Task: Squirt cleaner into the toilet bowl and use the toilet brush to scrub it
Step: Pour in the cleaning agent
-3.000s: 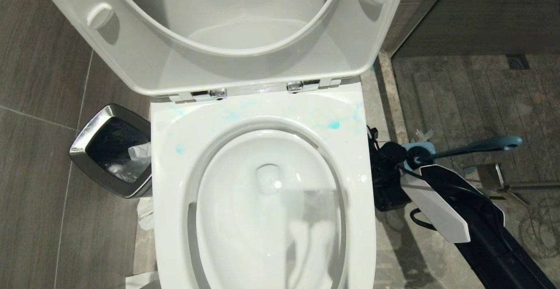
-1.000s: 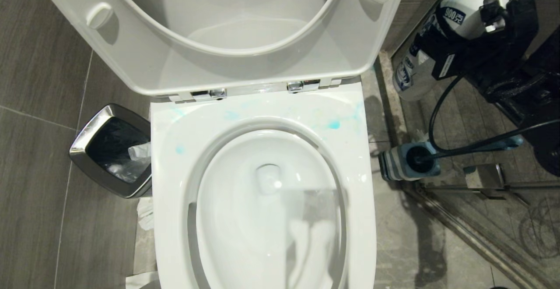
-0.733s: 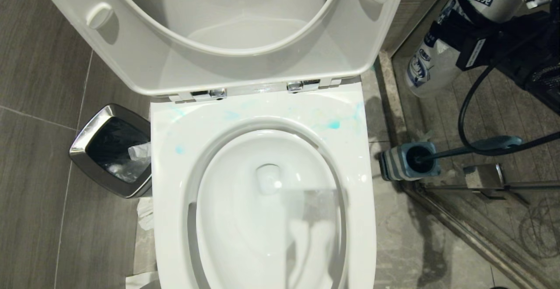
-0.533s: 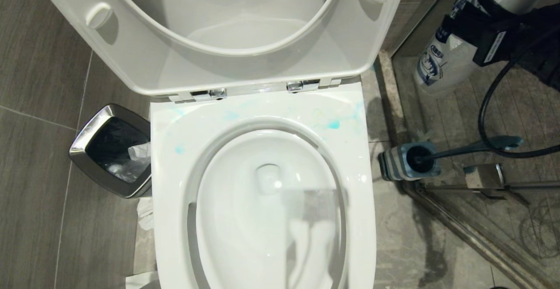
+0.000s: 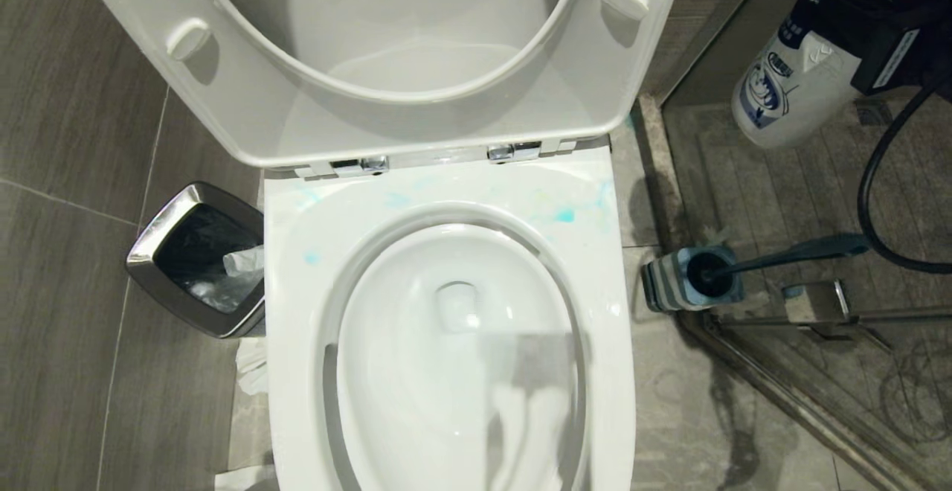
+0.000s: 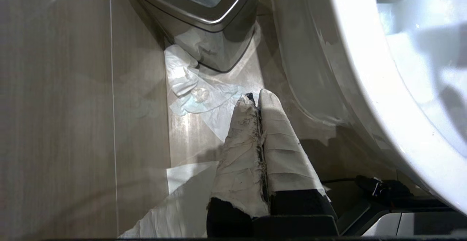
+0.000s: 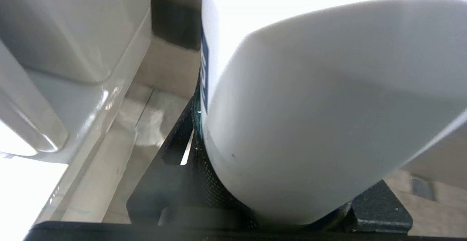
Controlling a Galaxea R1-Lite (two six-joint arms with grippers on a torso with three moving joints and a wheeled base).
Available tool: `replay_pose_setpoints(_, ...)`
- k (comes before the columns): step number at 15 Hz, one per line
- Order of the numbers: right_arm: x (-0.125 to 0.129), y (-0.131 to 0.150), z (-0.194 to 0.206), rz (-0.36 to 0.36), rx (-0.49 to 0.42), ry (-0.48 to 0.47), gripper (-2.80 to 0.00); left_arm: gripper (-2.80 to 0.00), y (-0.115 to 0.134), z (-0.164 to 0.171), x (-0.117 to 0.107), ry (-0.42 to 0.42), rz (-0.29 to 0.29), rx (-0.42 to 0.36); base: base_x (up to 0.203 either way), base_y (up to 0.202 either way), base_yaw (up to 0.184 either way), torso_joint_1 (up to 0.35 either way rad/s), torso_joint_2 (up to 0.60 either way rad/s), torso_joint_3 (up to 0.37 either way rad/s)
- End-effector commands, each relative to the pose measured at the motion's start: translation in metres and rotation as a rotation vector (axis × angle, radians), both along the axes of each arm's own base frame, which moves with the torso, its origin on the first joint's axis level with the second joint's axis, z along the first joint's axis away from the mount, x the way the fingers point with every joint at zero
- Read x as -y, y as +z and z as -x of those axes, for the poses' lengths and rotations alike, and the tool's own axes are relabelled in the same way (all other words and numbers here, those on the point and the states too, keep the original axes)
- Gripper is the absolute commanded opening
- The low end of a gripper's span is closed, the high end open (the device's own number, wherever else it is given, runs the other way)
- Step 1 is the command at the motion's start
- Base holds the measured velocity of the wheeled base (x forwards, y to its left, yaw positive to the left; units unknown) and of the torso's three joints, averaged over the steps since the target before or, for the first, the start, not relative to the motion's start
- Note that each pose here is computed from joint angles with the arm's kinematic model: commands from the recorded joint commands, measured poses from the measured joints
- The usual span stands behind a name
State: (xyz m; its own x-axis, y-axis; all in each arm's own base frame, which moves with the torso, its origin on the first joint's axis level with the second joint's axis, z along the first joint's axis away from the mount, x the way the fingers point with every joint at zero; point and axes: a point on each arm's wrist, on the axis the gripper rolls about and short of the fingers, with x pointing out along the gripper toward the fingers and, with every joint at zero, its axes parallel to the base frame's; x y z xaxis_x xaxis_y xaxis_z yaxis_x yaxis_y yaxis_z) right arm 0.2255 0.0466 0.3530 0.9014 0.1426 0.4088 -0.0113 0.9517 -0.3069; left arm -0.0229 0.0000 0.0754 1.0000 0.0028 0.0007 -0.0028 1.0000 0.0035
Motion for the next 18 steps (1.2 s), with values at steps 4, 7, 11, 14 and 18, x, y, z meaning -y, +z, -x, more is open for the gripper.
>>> replay_pose_setpoints(4, 0.004, -0.004, 0.017, -0.001, 0.003, -0.003, -2.80, -2.80, 0.000, 0.000, 0.000, 0.000, -0.001, -0.001, 0.000, 0.000, 0.000, 0.002, 0.00, 0.195)
replay_pose_setpoints(7, 0.004, -0.002, 0.020, -0.003, 0.011, -0.004, -2.80, -2.80, 0.000, 0.000, 0.000, 0.001, -0.001, -0.001, 0.000, 0.000, 0.000, 0.002, 0.00, 0.200)
replay_pose_setpoints(11, 0.005, 0.001, 0.022, -0.008, 0.020, -0.011, -2.80, -2.80, 0.000, 0.000, 0.000, 0.001, -0.002, -0.001, 0.000, 0.000, 0.000, 0.006, 0.00, 0.202)
replay_pose_setpoints(14, 0.005, 0.000, 0.024, -0.008, 0.022, -0.012, -2.80, -2.80, 0.000, 0.000, 0.000, 0.000, -0.001, -0.001, 0.000, 0.000, 0.000, -0.001, 0.00, 0.205)
replay_pose_setpoints(18, 0.006, -0.003, 0.027, -0.005, 0.014, -0.011, -2.80, -2.80, 0.000, 0.000, 0.000, 0.002, -0.001, -0.001, 0.000, 0.000, 0.000, 0.003, 0.00, 0.199)
